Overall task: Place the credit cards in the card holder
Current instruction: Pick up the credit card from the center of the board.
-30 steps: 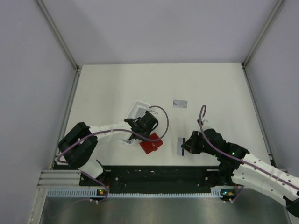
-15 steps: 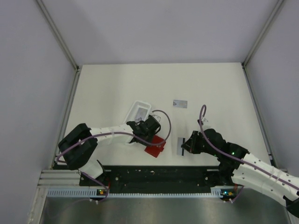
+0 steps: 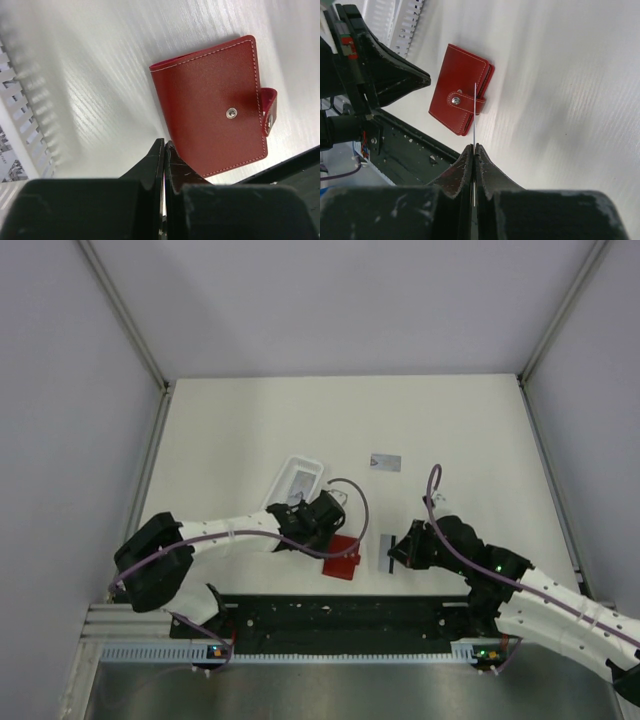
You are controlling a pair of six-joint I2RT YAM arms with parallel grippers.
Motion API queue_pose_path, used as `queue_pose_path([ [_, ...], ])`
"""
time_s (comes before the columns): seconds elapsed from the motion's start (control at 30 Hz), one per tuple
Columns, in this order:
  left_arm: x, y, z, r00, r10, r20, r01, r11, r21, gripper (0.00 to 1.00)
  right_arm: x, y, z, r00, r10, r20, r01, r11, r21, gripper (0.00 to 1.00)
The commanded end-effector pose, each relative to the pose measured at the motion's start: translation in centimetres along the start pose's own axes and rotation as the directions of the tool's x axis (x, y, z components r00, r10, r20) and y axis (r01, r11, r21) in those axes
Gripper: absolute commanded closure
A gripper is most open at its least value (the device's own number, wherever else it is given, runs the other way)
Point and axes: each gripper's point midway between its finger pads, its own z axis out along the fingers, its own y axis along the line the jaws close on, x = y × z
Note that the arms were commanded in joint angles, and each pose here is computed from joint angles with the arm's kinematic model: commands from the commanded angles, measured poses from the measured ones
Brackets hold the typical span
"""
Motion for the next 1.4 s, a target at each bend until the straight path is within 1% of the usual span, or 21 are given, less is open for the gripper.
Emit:
queue_pose_path([
  [0.0,-1.2,-0.4,-2.4,0.997,-0.04,0.07,0.038,0.999,0.036,1.0,-2.0,2.2,-0.4,0.999,0.007,0.039,-0.005,0.999,-0.044,1.0],
  [0.13,-2.0,-0.5,-4.4,0.987,-0.078,0.143,0.068,0.995,0.072,1.0,-2.8,4.0,0.2,1.0,-0.021,-0.011,0.02,0.999,-0.032,1.0],
  [0.2,-2.2,-0.4,-5.0,0.979,-0.091,0.18,0.075,0.993,0.092,1.0,-3.7,5.1,0.6,1.0,-0.003,-0.011,0.003,1.0,-0.028,1.0],
  [0.3,-1.8,0.3,-5.4,0.971,-0.105,0.213,0.087,0.992,0.092,1.0,-3.9,7.2,1.5,0.999,0.0,-0.048,-0.002,0.999,-0.05,1.0],
  [0.4,-1.6,0.6,-5.6,0.964,-0.115,0.241,0.093,0.99,0.104,1.0,-4.2,9.4,2.4,0.999,-0.007,-0.044,0.005,0.998,-0.056,1.0],
  [0.43,-1.6,0.7,-5.7,0.962,-0.121,0.245,0.097,0.99,0.105,1.0,-4.2,10.4,2.7,0.999,-0.014,-0.039,0.011,0.997,-0.08,1.0],
  [0.5,-1.4,0.9,-5.7,0.961,-0.125,0.248,0.103,0.989,0.102,1.0,-4.1,10.8,3.3,0.999,0.017,-0.033,-0.019,0.998,-0.056,1.0],
  [0.57,-1.2,1.0,-5.7,0.96,-0.128,0.25,0.105,0.989,0.104,1.0,-3.8,10.2,4.3,0.996,0.087,-0.029,-0.087,0.996,-0.01,1.0],
  [0.63,-1.0,1.1,-5.6,0.961,-0.126,0.248,0.103,0.989,0.104,1.0,-3.5,9.6,5.0,0.993,0.117,-0.028,-0.116,0.993,0.031,1.0],
  [0.73,-0.8,1.2,-5.5,0.962,-0.12,0.245,0.098,0.99,0.102,1.0,-2.6,8.4,6.2,0.99,0.128,-0.05,-0.122,0.986,0.111,1.0],
  [0.9,-0.5,1.4,-5.3,0.963,-0.117,0.244,0.094,0.99,0.103,1.0,-0.7,7.6,7.8,0.984,0.129,-0.124,-0.107,0.98,0.17,1.0],
  [1.0,-0.2,1.4,-5.2,0.963,-0.119,0.243,0.095,0.99,0.105,1.0,-0.3,6.8,7.8,0.984,0.124,-0.127,-0.096,0.973,0.21,1.0],
  [1.1,-0.1,1.3,-5.1,0.963,-0.123,0.239,0.099,0.989,0.111,1.0,-0.4,5.3,7.0,0.986,0.126,-0.105,-0.094,0.958,0.27,1.0],
  [1.37,-0.4,1.1,-5.0,0.964,-0.118,0.237,0.094,0.99,0.109,1.0,0.4,2.2,5.4,0.988,0.123,-0.096,-0.082,0.933,0.35,1.0],
])
